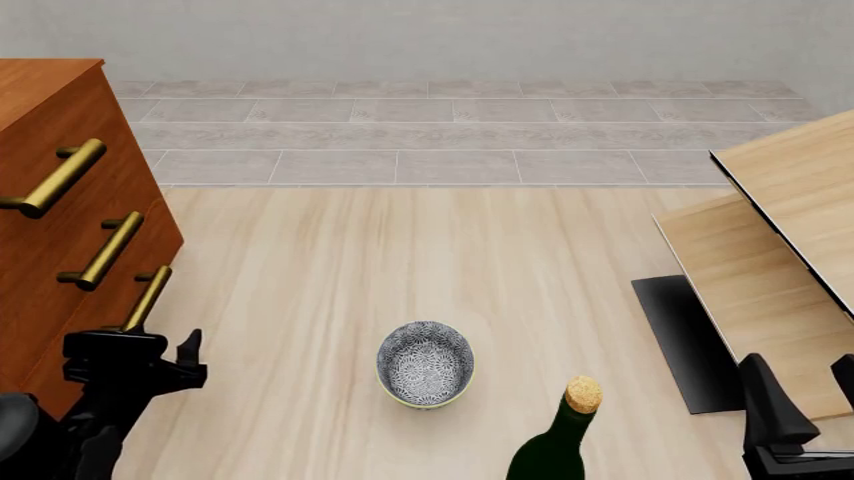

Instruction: Close the bottom drawer of the cabinet.

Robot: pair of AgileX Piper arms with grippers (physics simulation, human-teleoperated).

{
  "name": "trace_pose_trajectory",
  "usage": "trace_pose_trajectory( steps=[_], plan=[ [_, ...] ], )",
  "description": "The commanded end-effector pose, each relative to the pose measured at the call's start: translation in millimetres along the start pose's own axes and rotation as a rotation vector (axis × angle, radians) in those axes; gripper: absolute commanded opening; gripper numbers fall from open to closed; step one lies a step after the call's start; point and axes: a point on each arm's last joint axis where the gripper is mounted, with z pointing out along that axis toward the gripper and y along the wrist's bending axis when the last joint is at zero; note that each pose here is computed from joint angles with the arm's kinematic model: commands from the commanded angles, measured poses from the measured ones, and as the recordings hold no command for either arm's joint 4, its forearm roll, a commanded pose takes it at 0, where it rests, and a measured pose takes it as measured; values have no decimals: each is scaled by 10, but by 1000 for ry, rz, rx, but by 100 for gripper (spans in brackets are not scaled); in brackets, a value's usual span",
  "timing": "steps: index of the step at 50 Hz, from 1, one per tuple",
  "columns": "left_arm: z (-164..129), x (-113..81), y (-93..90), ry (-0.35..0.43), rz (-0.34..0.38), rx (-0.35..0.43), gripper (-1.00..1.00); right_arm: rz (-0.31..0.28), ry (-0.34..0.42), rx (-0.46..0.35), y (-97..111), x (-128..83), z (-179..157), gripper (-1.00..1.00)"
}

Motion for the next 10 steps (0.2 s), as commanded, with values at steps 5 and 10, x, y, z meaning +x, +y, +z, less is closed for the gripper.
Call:
trace_pose_trajectory(
  steps=[5,10],
  plan=[
    [49,-50,115,-27,8,-63,100,-1,-1,1,0,-2,7,100],
    [30,-51,111,-28,7,-62,100,-2,0,1,0,-3,11,100]
  ],
)
